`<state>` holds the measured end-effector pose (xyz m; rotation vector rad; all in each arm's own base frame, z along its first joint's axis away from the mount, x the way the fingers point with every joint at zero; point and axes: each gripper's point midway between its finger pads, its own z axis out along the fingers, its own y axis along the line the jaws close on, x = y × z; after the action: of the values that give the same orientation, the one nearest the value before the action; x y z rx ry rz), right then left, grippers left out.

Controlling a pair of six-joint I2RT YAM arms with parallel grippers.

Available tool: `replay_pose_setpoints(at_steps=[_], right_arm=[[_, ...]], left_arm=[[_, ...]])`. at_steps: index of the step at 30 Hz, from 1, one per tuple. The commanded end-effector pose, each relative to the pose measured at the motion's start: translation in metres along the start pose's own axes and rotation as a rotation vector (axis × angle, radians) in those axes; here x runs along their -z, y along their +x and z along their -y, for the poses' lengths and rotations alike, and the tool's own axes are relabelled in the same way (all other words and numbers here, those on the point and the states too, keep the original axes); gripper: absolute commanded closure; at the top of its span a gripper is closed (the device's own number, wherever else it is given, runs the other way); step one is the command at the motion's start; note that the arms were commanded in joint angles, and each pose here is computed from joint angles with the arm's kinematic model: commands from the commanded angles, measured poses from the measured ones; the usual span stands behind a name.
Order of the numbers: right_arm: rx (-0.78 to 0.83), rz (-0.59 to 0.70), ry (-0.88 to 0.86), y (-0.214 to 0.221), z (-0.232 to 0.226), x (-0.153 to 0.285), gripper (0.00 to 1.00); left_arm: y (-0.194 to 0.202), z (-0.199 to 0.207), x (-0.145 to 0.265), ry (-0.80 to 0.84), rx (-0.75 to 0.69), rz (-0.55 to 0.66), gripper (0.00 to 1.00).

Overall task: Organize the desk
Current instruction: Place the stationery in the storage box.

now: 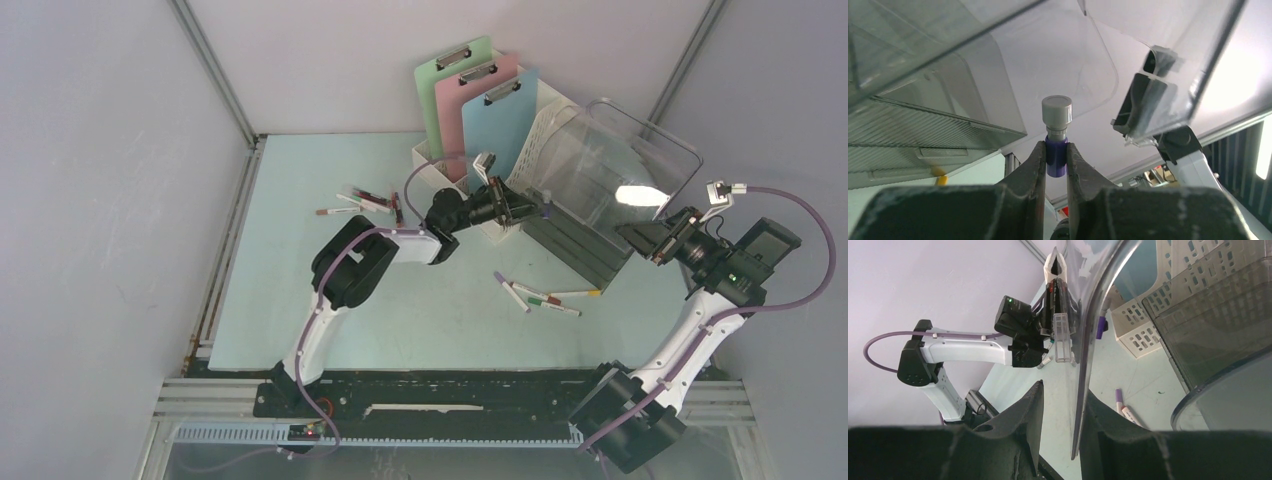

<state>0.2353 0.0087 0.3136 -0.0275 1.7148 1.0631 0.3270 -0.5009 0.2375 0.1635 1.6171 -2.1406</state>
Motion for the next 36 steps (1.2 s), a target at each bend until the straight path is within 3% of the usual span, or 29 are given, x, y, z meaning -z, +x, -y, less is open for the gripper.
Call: replay_pose_setpoints(at_steps=[1,15,22,28,36], right_arm=[[0.005,-0.022,-0.149,0.003,-0.033,0.002,0.63],[0.008,-0.025,-0.158,0.004,-0.035,0.002,0.63],[0.011,-0.027,-0.163,0.004,-0.036,0.002,0.63],[0.012,-0.028,-0.17,0.004,-0.038,0.002,0.63],[0.011,-0.028,-0.174,0.005,-0.039,0.003,0.63]], left_arm=[[-0.006,-0.002,-0.021,-0.045,-0.028,0.033,0.89],[-0.02,-0.022,-0.05,-0.196,0.005,0.19,0.86],[-0.025,-0.037,-0.051,-0.26,0.012,0.262,0.72],[-0.03,-0.038,-0.05,-0.279,-0.014,0.303,0.5],[-0.03,-0.036,-0.054,-0.271,-0.008,0.294,0.48]])
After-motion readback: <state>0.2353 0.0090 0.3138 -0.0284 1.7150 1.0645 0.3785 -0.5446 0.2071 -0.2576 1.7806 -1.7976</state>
